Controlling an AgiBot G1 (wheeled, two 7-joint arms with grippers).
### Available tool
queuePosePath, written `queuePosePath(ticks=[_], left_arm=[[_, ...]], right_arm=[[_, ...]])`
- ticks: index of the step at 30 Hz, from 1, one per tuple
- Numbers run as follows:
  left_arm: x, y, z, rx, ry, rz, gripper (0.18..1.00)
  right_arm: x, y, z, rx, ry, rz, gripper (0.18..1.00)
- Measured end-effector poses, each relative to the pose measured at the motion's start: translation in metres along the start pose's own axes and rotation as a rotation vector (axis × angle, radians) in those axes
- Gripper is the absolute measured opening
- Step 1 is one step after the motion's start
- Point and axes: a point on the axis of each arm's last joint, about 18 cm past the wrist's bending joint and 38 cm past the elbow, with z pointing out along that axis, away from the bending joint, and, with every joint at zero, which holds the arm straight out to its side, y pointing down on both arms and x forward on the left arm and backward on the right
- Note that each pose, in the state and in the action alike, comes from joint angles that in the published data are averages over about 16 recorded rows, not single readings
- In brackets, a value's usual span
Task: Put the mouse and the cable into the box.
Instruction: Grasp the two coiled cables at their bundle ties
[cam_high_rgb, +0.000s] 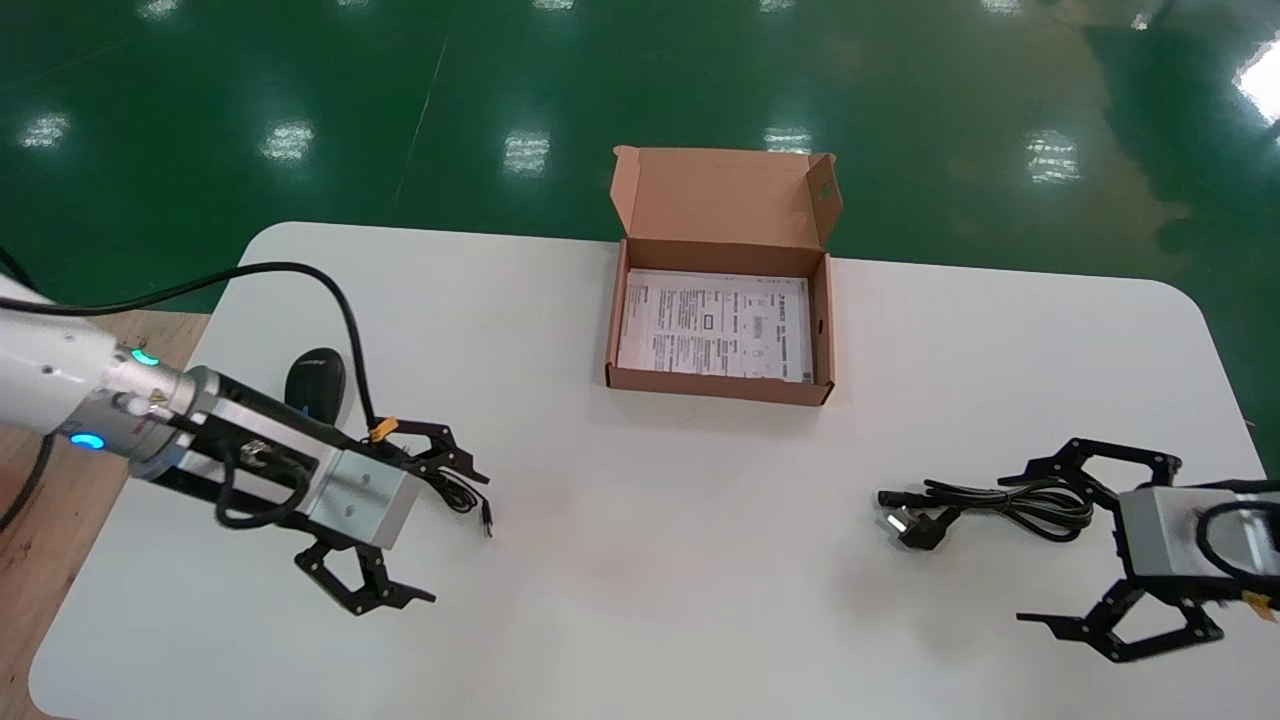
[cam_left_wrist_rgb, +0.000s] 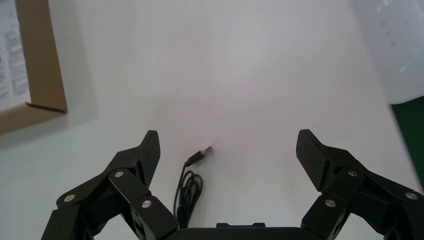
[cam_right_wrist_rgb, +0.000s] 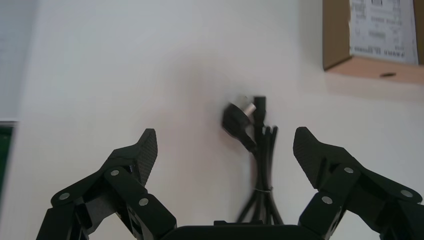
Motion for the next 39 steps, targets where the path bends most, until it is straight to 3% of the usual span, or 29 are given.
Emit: queuePosePath(ticks=[16, 39], left_arm=[[-0.027, 0.049, 0.025, -0.158, 0.006, 0.032, 1.001], [-0.023, 0.081, 0.031, -0.238, -0.029, 0.01, 0.998]], right_arm=[[0.034, 0.045, 0.041, -0.139, 0.02, 0.002, 1.0], [0.041, 0.056, 0.067, -0.176, 0.037, 0.019, 0.998]])
